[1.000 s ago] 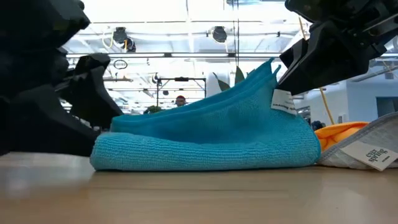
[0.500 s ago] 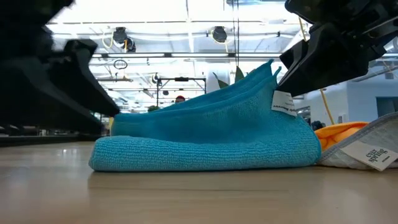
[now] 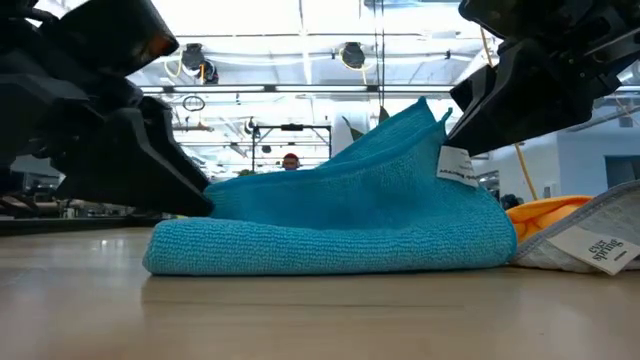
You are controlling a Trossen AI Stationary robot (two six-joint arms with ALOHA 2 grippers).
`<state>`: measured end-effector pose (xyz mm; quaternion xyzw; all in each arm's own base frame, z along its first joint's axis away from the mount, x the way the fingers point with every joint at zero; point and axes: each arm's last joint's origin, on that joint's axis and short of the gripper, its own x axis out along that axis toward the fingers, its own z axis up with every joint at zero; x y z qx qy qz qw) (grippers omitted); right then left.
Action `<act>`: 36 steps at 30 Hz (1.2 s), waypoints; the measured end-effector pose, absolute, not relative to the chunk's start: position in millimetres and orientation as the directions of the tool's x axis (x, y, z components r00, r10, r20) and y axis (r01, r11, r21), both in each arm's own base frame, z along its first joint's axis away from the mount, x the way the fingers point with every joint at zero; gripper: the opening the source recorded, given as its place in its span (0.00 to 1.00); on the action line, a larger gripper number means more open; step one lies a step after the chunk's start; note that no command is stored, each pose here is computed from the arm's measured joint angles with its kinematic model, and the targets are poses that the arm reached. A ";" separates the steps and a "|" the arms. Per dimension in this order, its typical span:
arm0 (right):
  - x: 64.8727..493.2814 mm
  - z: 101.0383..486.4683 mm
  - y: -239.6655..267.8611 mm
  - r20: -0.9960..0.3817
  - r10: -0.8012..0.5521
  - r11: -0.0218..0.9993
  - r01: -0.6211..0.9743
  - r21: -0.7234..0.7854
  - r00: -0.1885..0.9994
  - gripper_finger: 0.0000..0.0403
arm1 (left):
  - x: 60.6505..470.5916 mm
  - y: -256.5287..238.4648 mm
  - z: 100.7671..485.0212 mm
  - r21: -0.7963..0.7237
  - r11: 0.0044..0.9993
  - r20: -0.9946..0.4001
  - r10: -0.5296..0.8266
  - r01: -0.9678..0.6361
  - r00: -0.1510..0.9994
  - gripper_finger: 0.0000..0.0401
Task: Fold microfiber towels
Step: Fold the blue microfiber cloth
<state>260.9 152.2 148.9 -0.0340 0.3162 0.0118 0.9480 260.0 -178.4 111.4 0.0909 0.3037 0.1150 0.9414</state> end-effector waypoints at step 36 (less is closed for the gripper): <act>252.3 137.5 146.7 -0.535 0.031 0.998 -0.056 -0.032 0.844 0.00 | 277.0 -161.9 111.7 -0.168 0.934 -0.621 0.147 -0.314 0.770 0.42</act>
